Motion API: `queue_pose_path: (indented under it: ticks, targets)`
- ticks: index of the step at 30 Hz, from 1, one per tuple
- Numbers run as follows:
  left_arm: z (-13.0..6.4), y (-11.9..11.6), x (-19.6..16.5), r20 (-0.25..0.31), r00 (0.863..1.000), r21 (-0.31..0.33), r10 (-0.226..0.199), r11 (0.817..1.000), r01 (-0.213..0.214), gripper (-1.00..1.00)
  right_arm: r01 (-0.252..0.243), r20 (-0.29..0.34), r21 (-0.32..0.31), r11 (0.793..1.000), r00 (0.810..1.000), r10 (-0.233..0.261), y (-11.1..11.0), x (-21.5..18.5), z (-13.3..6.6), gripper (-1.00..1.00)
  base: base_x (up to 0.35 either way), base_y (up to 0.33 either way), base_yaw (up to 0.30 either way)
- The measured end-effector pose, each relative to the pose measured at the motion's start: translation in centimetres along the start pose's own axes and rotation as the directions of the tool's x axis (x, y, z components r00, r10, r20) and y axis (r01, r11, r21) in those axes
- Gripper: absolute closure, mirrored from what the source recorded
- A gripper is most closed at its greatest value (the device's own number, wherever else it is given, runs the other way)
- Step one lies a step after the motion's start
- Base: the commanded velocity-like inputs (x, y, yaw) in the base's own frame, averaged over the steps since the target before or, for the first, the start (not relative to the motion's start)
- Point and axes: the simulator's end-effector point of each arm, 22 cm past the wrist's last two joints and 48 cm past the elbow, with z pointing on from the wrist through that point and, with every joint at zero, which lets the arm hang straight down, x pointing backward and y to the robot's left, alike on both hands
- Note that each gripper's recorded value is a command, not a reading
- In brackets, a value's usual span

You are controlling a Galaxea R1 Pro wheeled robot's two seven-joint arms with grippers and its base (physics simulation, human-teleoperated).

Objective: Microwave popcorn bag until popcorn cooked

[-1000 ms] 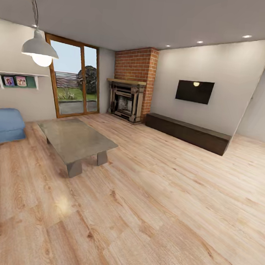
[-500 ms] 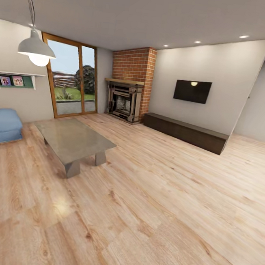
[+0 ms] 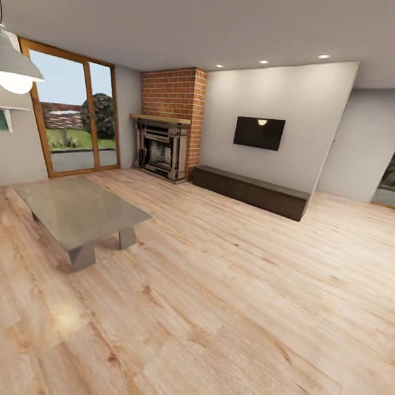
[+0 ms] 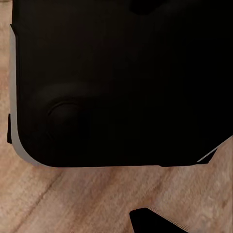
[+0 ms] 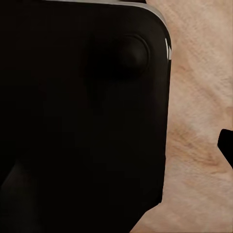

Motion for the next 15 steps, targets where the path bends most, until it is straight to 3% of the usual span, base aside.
queue_pose_path:
  ticks: [15]
  targets:
    - [0.0, -0.06, -0.06, 0.001, 1.0, 0.001, 0.001, 1.0, -0.001, -1.0, 0.0, 0.001, 0.0, 1.0, 1.0, 0.0, 0.0, -0.01, 0.0, -1.0, 0.0, 0.0, -0.286]
